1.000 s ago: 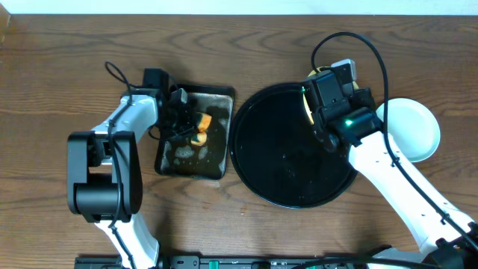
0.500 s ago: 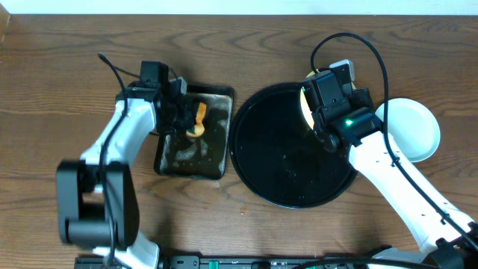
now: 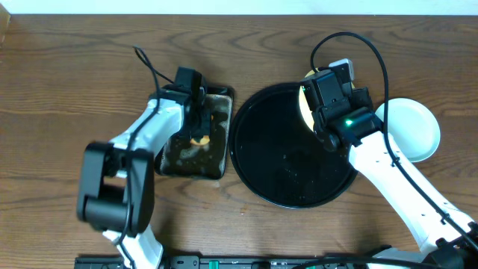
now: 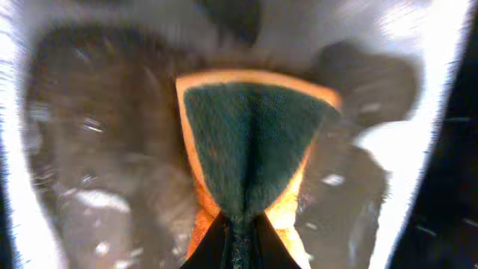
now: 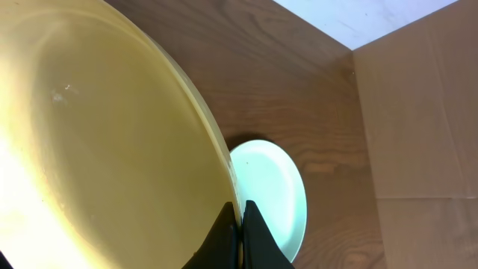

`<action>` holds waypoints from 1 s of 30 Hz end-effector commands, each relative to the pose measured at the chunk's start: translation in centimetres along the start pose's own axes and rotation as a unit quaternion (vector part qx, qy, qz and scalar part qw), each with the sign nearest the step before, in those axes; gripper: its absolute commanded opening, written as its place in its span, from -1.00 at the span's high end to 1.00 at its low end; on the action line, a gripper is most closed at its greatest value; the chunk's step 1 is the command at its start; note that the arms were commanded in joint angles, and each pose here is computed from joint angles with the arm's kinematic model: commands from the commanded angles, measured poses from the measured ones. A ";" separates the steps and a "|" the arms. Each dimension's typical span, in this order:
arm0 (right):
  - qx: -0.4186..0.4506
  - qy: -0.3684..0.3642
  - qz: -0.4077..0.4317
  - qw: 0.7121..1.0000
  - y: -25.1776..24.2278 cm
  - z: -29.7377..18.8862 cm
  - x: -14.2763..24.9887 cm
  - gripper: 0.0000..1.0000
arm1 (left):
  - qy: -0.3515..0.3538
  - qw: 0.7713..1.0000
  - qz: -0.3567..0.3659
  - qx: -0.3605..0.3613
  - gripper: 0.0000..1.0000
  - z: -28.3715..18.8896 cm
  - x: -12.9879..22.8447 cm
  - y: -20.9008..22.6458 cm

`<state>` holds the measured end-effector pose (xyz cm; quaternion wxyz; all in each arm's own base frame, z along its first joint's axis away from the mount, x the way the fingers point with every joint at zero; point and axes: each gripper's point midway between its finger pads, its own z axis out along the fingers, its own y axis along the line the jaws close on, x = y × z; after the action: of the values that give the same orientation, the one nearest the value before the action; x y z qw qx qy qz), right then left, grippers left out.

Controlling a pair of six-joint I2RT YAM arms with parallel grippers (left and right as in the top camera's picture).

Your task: Clean dirty plates on tray and stack at the side

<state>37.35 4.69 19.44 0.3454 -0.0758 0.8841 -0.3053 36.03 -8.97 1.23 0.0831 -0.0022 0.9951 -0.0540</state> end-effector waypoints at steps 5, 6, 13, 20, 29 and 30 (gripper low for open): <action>0.000 -0.006 0.015 1.000 -0.5 -0.4 -0.2 0.98 | 0.044 0.999 0.006 -0.022 0.85 2.8 1.7 1.0; 0.000 -0.006 0.014 1.000 -0.5 -0.4 -0.2 0.98 | 0.043 0.999 0.006 -0.022 0.85 2.8 1.6 0.9; -0.004 -0.005 0.013 1.000 -0.4 -0.4 -0.2 0.98 | -0.016 1.000 0.009 -0.010 0.85 -1.3 -0.5 0.3; -0.004 -0.003 0.012 1.000 -0.4 -0.4 -0.1 0.98 | -0.115 0.993 -0.041 0.004 0.85 -6.9 -3.6 0.8; -0.004 -0.003 0.012 1.000 -0.4 -0.4 -0.1 0.98 | -0.080 0.996 -0.047 -0.004 0.86 -3.9 -3.1 1.1; -0.004 -0.003 0.012 1.000 -0.4 -0.4 -0.1 0.98 | -0.072 0.996 -0.047 -0.006 0.85 -3.2 -2.9 1.2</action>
<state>37.23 4.90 19.13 0.3406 -0.0810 0.8881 -0.2978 38.53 -7.56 6.53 0.1733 -0.0466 0.9818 -0.0615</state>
